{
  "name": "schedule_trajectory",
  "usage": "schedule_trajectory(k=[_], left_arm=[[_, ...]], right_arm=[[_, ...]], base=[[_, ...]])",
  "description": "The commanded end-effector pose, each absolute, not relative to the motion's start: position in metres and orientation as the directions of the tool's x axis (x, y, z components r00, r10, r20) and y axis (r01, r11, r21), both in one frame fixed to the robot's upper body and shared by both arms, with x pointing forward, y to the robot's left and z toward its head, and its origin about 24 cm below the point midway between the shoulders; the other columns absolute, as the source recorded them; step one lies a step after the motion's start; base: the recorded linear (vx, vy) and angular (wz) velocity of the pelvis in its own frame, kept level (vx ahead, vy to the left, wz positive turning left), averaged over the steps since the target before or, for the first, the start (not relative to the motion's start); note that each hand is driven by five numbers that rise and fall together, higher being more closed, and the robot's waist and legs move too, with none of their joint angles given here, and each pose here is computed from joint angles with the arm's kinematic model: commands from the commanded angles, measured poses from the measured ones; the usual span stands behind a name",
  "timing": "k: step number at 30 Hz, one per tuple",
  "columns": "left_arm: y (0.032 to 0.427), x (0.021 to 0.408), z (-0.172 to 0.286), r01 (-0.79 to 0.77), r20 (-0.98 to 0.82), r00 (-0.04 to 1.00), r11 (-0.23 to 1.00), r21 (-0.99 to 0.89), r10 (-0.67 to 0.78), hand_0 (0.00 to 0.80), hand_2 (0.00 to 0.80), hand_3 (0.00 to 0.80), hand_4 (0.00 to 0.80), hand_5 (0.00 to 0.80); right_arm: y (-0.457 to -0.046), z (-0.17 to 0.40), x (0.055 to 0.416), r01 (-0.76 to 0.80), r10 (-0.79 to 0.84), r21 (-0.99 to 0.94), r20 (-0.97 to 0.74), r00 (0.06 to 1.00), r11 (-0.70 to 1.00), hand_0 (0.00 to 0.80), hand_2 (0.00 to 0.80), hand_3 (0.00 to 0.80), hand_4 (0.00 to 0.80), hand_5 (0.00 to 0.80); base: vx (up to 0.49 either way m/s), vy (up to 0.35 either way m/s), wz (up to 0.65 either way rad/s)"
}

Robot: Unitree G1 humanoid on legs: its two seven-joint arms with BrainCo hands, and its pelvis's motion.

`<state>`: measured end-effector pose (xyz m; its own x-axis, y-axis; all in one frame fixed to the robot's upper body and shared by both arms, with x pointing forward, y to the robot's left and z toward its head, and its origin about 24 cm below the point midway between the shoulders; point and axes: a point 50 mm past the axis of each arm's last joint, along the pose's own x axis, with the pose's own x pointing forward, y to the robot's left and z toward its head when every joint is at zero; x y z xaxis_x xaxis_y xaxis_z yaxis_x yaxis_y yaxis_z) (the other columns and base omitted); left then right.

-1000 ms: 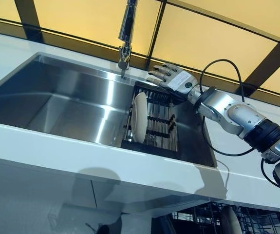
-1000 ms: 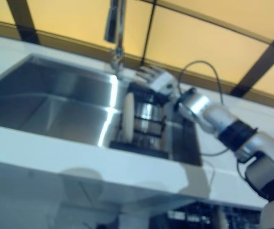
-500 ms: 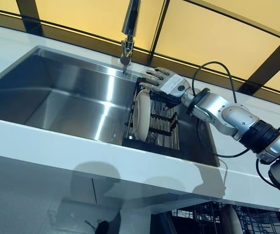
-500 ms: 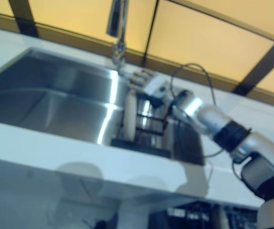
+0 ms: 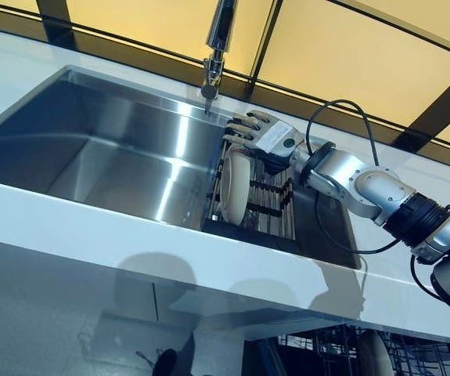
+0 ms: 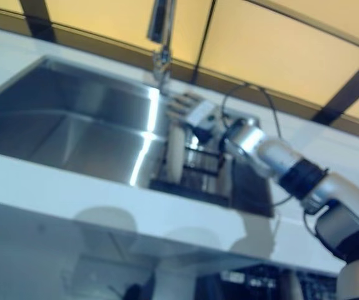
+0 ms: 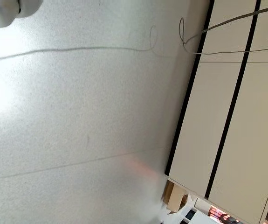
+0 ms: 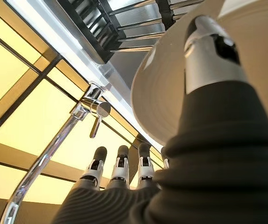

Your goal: Take plates into dishwasher

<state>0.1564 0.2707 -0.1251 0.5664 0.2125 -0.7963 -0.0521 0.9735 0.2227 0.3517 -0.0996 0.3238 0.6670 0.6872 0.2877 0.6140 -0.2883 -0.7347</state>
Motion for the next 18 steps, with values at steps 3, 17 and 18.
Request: schedule_trajectory(k=[3, 17, 18], left_arm=[[0.271, 0.163, -0.122, -0.108, -0.771, 0.597, 0.975, 0.195, 0.220, 0.000, 0.000, 0.000, 0.000, 0.000], [0.268, 0.172, -0.118, -0.144, -0.749, 0.630, 0.978, 0.149, 0.207, 0.000, 0.000, 0.000, 0.000, 0.000], [0.268, 0.173, -0.118, -0.148, -0.746, 0.633, 0.978, 0.144, 0.206, 0.000, 0.000, 0.000, 0.000, 0.000]], right_arm=[[-0.089, 0.346, 0.340, 0.680, 0.713, -0.678, 0.328, 0.620, -0.279, 0.000, 0.000, 0.000, 0.000, 0.000], [-0.072, 0.335, 0.336, 0.649, 0.746, -0.684, 0.231, 0.625, -0.332, 0.000, 0.000, 0.000, 0.000, 0.000], [-0.070, 0.330, 0.337, 0.641, 0.747, -0.676, 0.201, 0.634, -0.363, 0.091, 0.091, 0.091, 0.091, 0.091]], base=[[0.000, 0.000, 0.00], [0.000, 0.000, 0.00], [0.000, 0.000, 0.00]])
